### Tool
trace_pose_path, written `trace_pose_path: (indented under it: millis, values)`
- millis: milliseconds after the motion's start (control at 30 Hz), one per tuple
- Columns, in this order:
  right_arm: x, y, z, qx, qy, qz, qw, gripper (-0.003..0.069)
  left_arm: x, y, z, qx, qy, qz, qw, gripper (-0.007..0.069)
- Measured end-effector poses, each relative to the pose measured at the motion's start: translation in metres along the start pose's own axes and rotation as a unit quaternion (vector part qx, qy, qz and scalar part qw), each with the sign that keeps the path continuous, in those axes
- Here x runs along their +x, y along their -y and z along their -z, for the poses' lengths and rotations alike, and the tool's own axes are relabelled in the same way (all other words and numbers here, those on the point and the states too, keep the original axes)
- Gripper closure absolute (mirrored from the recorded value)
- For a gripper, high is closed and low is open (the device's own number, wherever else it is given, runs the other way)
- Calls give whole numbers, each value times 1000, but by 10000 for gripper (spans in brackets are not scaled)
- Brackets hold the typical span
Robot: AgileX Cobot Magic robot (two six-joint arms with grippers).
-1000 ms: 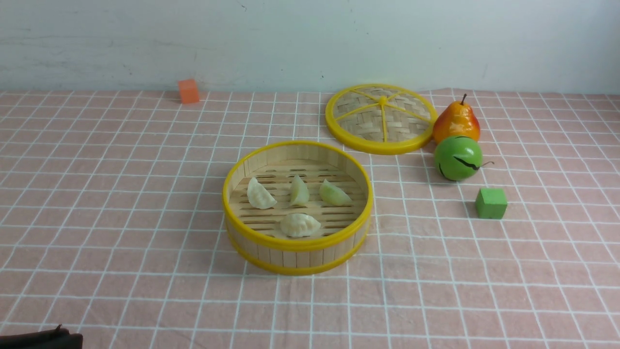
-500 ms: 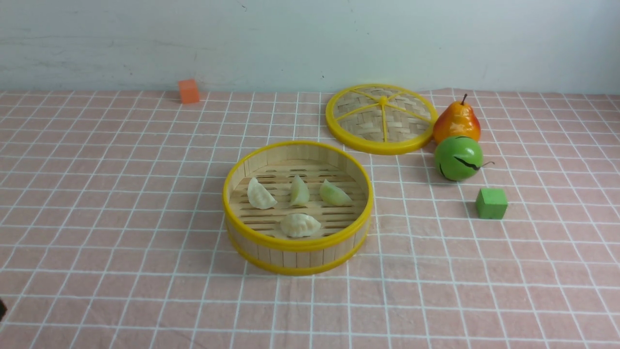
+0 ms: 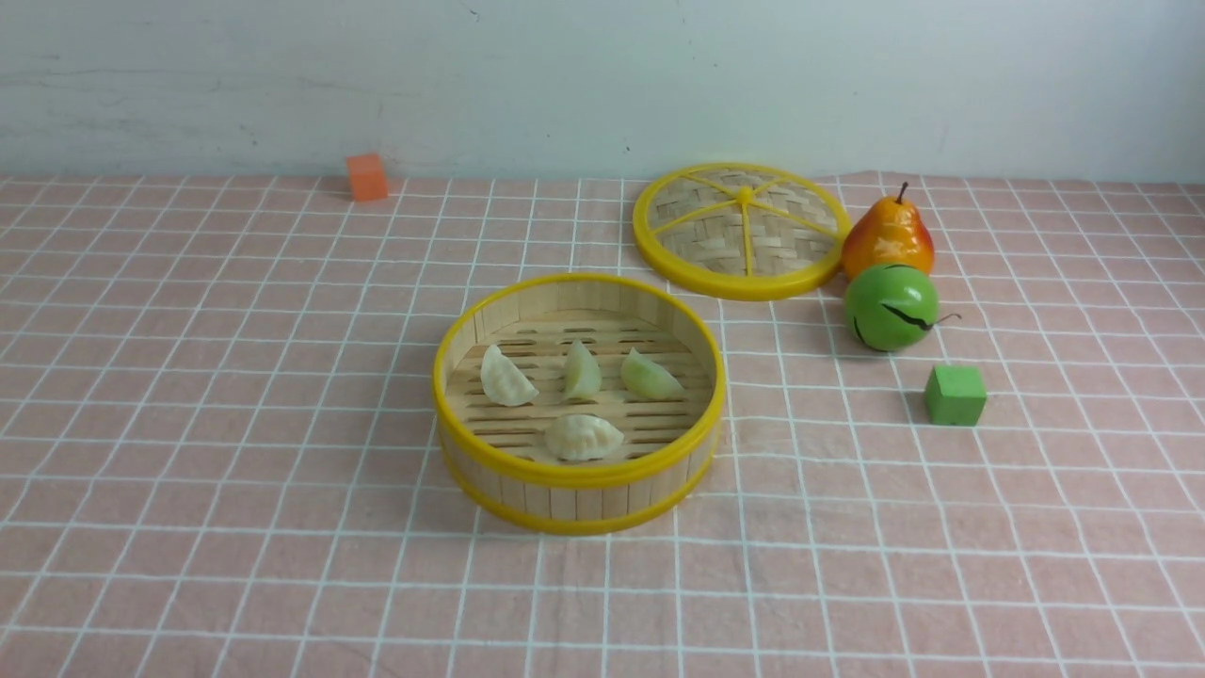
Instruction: Put the dumplings into the steamer on the table with the pink tablecloth.
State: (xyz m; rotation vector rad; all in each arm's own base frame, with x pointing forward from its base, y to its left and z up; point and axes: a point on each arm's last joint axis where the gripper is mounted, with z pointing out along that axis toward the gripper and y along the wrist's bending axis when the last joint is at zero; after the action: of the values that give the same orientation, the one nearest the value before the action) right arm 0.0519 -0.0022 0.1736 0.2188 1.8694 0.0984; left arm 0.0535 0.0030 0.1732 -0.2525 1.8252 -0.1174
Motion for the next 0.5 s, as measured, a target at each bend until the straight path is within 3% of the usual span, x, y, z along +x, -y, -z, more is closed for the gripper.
trace_pose_path:
  millis: [500]
  values:
    - [0,0,0,0,0,0,1000,620,5,-1,0,-5,-23,11,1000,639]
